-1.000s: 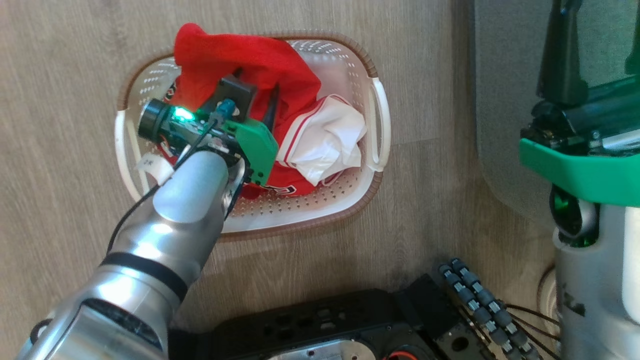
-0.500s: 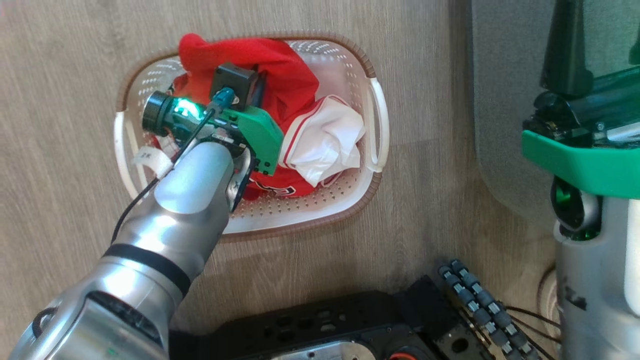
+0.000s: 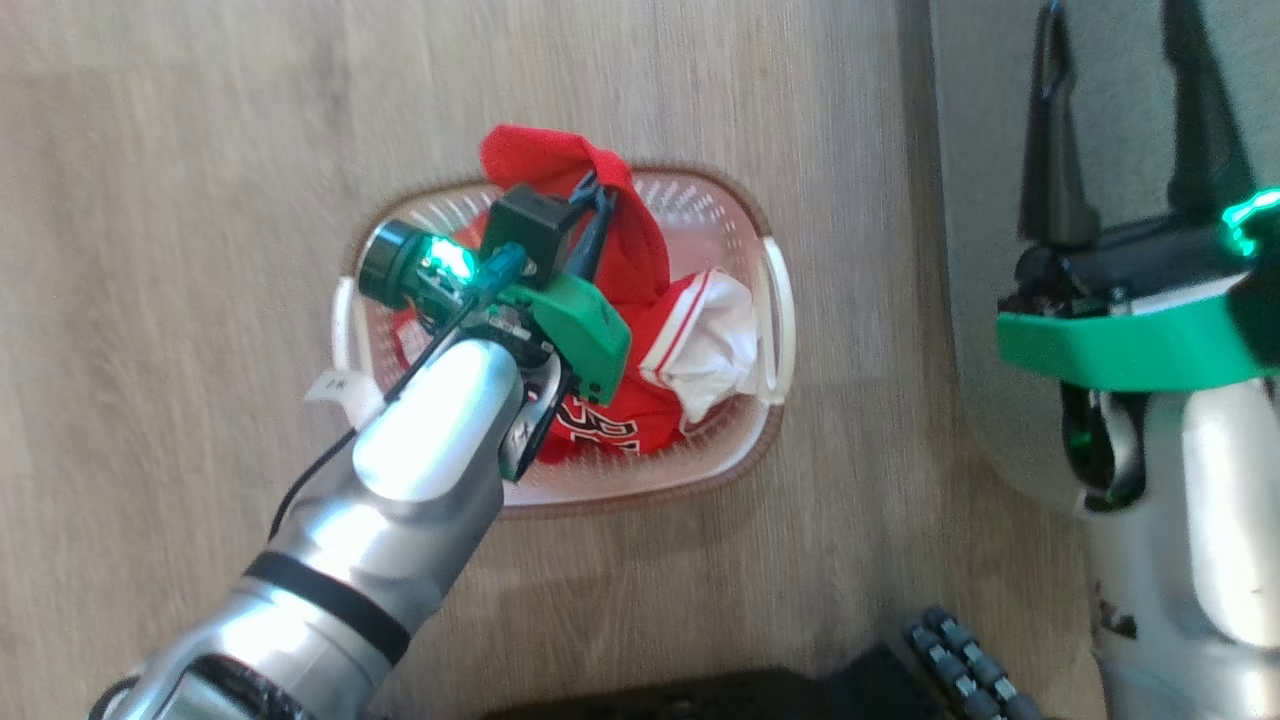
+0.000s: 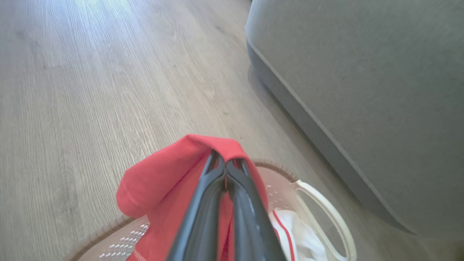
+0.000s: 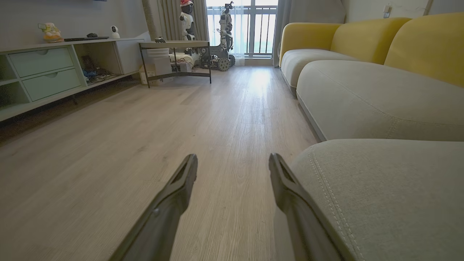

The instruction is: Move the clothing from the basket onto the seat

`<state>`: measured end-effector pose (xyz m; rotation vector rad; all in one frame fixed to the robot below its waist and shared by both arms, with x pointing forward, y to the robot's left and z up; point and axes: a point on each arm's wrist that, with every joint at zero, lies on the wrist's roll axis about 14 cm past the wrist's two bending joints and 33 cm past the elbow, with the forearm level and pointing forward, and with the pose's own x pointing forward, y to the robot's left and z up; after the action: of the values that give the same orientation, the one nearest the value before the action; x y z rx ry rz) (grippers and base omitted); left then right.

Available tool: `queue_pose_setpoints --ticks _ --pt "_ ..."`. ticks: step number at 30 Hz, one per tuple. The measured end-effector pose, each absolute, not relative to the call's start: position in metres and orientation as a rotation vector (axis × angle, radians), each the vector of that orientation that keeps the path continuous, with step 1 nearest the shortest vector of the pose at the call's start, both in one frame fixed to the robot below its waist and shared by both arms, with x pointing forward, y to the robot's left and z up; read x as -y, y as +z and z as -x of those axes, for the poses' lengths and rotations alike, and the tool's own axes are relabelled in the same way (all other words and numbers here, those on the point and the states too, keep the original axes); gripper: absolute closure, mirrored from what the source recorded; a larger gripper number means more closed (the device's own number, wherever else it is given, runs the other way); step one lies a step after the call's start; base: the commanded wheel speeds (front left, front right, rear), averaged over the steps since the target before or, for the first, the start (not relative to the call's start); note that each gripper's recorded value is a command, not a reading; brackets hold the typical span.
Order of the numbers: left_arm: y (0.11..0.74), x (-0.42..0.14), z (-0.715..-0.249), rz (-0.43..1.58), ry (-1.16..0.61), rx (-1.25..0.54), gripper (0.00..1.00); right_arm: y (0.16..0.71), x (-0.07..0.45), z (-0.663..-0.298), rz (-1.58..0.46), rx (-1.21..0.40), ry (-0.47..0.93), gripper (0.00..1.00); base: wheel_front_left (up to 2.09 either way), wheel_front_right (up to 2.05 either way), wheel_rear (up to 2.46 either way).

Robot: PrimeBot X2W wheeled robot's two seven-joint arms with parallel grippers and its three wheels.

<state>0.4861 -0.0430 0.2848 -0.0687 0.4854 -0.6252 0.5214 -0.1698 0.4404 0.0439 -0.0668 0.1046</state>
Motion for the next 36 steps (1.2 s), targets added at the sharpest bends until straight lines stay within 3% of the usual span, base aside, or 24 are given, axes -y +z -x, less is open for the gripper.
queue_pose_setpoints --ticks 19,36 --pt "0.473 0.015 -0.473 0.003 -0.611 -0.165 1.00 0.495 0.152 -0.429 -0.062 0.068 0.142 0.00 0.00 0.00 0.00" --pt "0.651 0.030 -0.446 -0.087 -0.671 0.176 1.00 0.509 0.075 -0.380 -0.028 0.070 0.378 0.00 0.00 0.00 0.00"
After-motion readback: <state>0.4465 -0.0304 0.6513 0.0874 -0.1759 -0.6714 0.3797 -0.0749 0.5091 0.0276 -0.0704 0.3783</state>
